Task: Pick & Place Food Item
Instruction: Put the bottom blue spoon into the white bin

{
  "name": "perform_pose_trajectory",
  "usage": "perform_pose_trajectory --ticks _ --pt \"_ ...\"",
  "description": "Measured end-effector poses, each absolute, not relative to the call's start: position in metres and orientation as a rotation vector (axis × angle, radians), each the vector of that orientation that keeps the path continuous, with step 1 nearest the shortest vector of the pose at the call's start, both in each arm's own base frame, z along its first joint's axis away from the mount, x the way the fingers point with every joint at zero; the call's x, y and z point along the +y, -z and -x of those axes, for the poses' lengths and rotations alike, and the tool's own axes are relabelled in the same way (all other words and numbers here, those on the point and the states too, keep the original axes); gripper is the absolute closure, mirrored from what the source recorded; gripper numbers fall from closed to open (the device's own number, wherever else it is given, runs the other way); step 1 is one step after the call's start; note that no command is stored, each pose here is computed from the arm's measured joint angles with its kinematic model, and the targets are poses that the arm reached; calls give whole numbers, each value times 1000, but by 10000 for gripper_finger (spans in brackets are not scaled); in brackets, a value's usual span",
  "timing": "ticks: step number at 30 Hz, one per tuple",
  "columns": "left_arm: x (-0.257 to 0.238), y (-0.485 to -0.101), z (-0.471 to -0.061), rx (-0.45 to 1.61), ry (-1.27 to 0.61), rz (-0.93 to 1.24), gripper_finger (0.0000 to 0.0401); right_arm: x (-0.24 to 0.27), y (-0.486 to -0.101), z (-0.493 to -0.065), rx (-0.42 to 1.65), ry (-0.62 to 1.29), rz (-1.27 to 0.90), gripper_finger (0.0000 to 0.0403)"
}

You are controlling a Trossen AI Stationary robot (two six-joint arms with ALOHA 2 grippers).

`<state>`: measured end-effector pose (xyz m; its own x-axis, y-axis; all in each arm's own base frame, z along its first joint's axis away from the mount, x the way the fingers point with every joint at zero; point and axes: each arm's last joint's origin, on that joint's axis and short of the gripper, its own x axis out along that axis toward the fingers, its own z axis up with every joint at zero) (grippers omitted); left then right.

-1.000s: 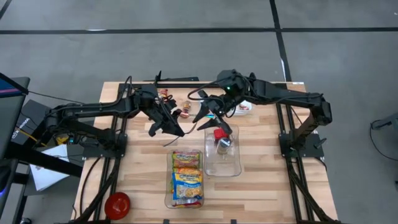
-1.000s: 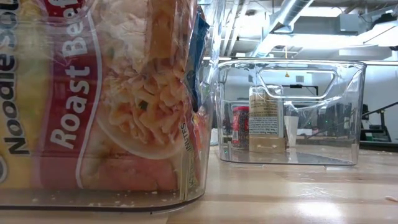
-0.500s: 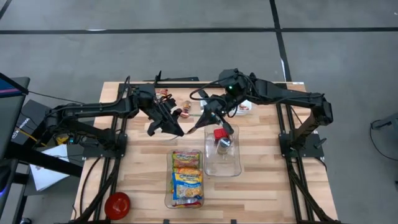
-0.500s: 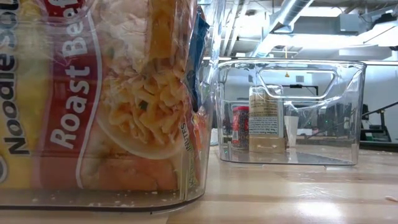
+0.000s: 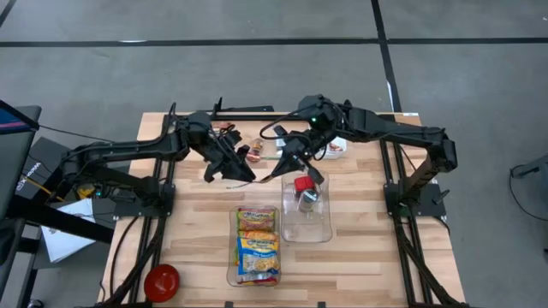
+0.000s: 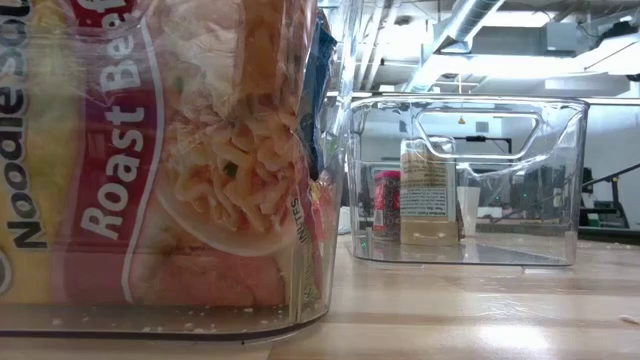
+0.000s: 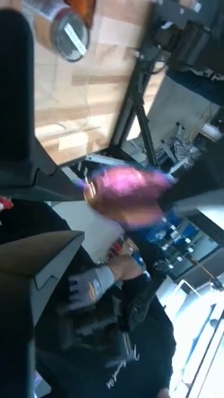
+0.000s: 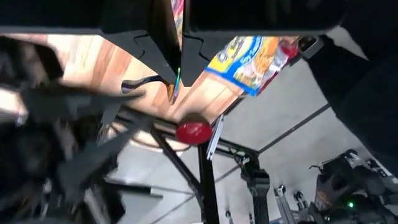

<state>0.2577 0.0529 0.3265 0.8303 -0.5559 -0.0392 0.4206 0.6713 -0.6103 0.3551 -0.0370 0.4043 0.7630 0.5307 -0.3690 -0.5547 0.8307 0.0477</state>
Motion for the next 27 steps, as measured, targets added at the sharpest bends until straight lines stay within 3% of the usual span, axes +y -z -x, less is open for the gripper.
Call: perform_pose_trajectory --ticks 12,27 --pt "75 -350 -226 122 466 595 244 -61 -405 -324 530 -496 45 402" --pt "83 -352 -209 111 391 481 253 -102 -436 -219 718 -81 40 403"
